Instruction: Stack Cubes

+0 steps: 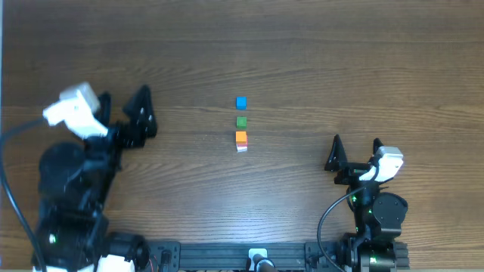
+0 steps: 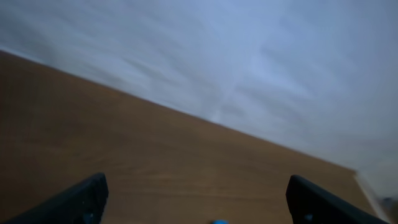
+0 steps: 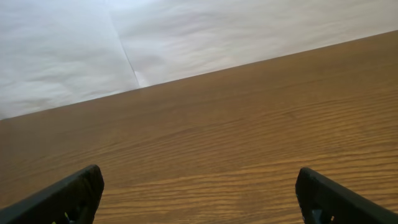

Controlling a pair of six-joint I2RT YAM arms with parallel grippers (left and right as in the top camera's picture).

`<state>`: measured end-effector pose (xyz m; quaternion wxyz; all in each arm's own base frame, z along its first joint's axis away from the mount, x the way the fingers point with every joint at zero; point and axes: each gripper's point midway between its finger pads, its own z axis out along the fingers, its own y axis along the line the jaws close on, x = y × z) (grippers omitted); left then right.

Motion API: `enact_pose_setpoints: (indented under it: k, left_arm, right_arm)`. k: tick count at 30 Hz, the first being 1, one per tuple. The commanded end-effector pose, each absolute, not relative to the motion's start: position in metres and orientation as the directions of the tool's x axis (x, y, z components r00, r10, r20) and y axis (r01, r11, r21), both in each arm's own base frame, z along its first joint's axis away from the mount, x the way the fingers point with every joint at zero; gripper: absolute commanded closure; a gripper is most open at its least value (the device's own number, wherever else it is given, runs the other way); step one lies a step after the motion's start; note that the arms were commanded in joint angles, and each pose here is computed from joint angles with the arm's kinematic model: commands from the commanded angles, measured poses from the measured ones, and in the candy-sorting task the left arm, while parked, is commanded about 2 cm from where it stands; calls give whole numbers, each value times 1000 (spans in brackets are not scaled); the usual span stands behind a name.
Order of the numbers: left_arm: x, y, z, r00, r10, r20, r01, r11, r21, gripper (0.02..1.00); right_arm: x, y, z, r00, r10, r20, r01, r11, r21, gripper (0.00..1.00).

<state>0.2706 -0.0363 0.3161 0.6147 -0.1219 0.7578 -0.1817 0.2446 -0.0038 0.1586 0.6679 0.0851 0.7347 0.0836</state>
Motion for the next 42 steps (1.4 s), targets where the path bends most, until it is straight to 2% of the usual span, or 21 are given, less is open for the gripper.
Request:
enact_pose_setpoints:
  k: [1, 10, 15, 28, 34, 42]
  left_arm:
    - [251, -23, 291, -207, -300, -931, 45, 948, -315, 91]
    - [236, -9, 247, -166, -232, -958, 23, 971, -239, 102]
    - [235, -18, 223, -127, -161, -979, 95, 980, -173, 97]
    - [234, -24, 172, -146, -160, -976, 123, 976, -179, 84]
    - [236, -24, 153, -185, -162, -969, 116, 976, -185, 27]
    - [237, -25, 152, -185, -161, -970, 120, 975, -185, 20]
  right_arm:
    - [245, -1, 157, -92, 235, -968, -1, 972, 236, 7]
    - [245, -1, 157, -92, 235, -968, -1, 972, 236, 9]
    - [245, -1, 157, -92, 235, -968, -1, 972, 236, 9]
    - [245, -1, 157, -92, 235, -968, -1, 972, 236, 7]
    - [245, -1, 157, -92, 235, -968, -1, 972, 236, 7]
    - [245, -1, 157, -92, 235, -968, -1, 972, 236, 7]
